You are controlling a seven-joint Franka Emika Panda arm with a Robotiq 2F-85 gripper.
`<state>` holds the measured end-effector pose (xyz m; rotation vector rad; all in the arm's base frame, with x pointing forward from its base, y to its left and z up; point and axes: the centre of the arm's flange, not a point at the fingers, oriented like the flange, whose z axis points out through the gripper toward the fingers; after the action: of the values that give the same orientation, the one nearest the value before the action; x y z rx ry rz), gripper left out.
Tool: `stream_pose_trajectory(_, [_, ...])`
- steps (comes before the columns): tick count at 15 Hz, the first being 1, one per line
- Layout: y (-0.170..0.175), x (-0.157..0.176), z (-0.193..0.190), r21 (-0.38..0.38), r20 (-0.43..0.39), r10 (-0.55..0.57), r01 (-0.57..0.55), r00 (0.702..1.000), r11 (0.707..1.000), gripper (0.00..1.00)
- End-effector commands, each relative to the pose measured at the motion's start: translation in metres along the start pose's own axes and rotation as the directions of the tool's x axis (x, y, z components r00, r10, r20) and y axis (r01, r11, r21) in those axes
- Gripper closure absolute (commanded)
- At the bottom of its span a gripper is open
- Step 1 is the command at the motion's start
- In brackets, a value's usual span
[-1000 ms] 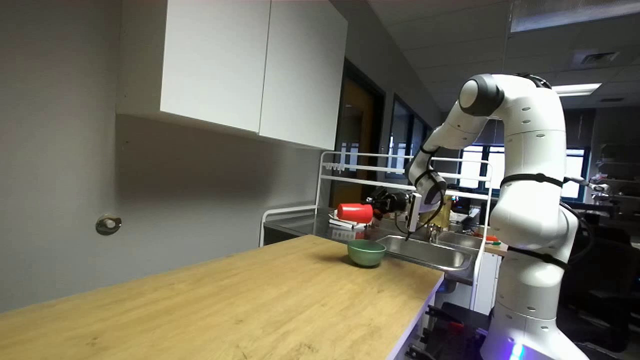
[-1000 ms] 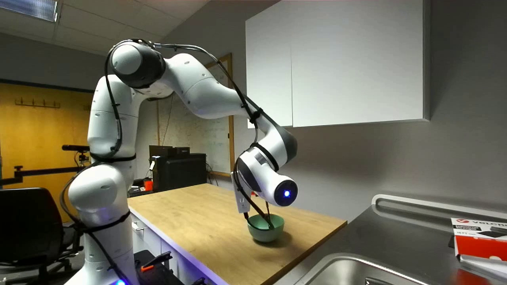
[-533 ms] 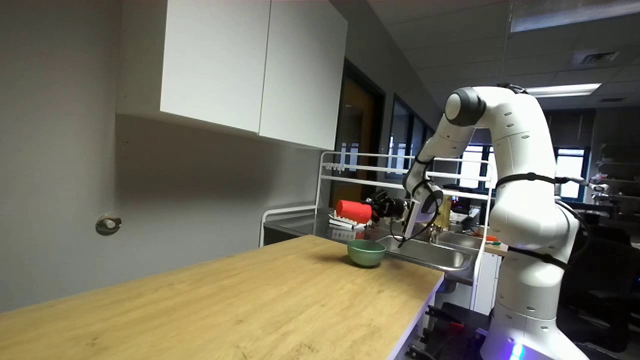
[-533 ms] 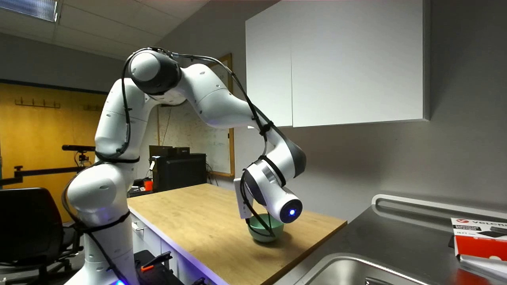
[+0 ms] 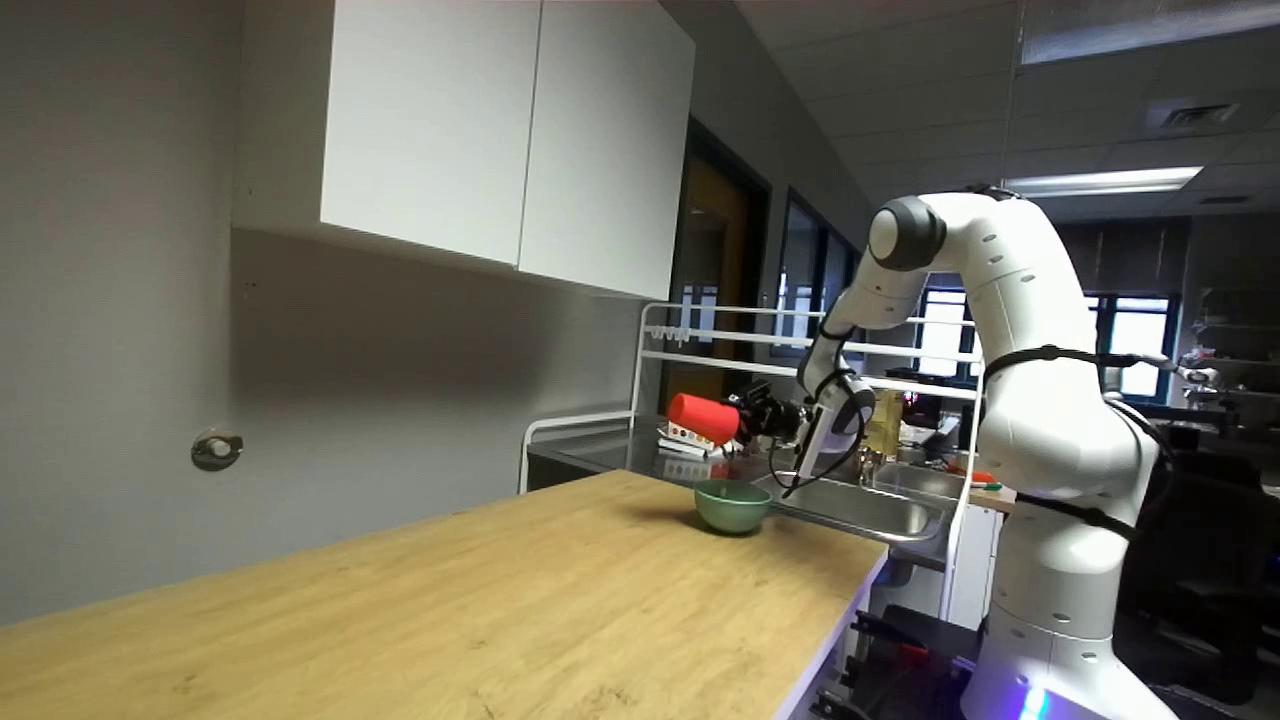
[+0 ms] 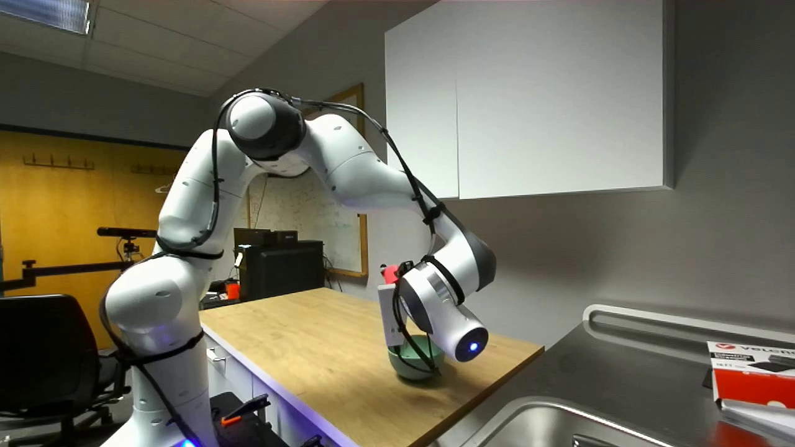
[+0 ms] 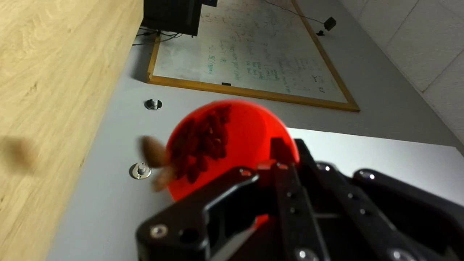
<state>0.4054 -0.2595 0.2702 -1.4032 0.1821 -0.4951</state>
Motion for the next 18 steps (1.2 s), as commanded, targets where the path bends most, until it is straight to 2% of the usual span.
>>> stream_pose_trajectory(1, [0.001,0.017,-0.005,0.034,0.016,-0.017,0.017,1.000,0.999,0.98])
stream_pose_trajectory(7, [0.004,0.023,-0.004,0.056,0.035,-0.027,0.025,0.999,0.998,0.98])
stream_pose_trajectory(18, [0.017,0.025,0.003,0.141,0.081,-0.037,0.025,0.996,0.990,0.98])
